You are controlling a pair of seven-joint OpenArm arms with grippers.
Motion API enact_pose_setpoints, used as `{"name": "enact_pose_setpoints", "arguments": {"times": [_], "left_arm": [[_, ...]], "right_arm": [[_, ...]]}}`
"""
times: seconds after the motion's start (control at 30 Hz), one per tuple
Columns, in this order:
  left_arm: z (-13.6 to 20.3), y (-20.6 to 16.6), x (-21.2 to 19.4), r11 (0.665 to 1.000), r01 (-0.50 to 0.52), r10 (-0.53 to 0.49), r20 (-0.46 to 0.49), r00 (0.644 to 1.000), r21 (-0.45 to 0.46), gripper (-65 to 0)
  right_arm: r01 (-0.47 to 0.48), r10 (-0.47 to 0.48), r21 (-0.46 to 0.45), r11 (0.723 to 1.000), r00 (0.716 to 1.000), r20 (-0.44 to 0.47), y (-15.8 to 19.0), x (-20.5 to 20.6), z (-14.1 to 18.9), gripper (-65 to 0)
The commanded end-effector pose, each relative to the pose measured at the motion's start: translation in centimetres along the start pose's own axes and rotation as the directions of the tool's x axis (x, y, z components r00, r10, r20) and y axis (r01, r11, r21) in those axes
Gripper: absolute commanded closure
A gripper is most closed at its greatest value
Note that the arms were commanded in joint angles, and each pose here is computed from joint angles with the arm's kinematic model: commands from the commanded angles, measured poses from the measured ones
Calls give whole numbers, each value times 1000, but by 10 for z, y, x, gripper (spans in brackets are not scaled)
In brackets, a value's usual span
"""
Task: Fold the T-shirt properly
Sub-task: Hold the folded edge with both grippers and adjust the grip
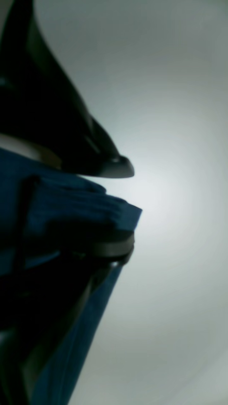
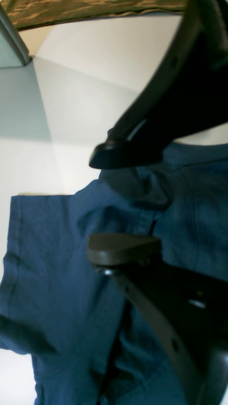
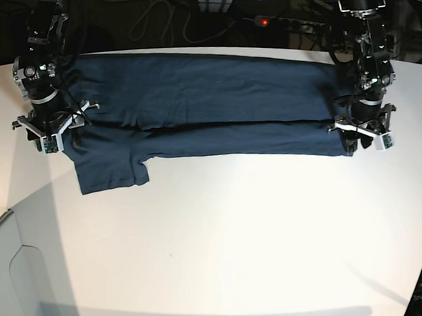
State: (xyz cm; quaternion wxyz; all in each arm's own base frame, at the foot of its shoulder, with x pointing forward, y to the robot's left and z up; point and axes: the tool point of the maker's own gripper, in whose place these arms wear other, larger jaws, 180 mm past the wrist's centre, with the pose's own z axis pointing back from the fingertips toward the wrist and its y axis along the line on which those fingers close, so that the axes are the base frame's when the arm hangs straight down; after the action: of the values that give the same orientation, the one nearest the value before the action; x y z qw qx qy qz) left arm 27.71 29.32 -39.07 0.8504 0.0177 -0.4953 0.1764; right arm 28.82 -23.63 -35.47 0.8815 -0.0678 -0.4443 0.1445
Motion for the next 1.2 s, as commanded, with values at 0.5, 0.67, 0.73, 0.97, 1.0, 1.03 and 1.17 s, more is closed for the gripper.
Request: {"name": "enact_pose_setpoints", "arguments": {"times": [0.5,0.67,0.73,0.97,1.0,1.03,1.17], "left_arm": [[1,-1,17,1000,8,-7,55,998,-9,-153],[3,-5,22,1000,11,-9,70,998,-18,-147],[4,-9,22,1000,1,0,74,997,-24,-146],[5,-11,23,1000,0,2,77,997,-26,0],[4,-10,22,1000,0,2,74,997,-25,0],[4,-10,21,1000,0,2,71,997,-23,0],[4,-10,21,1000,-2,4,71,997,-24,0]], "right_arm": [[-12,13,-8,1000,1000,18,-6,8,2,-306],[-12,13,-8,1000,1000,18,-6,8,2,-306],[-12,13,-8,1000,1000,18,-6,8,2,-306],[-12,12,-10,1000,1000,18,-7,8,2,-306],[-12,12,-10,1000,1000,18,-7,8,2,-306],[-12,12,-10,1000,1000,18,-7,8,2,-306],[-12,12,-7,1000,1000,10,-6,5,3,-306]]}}
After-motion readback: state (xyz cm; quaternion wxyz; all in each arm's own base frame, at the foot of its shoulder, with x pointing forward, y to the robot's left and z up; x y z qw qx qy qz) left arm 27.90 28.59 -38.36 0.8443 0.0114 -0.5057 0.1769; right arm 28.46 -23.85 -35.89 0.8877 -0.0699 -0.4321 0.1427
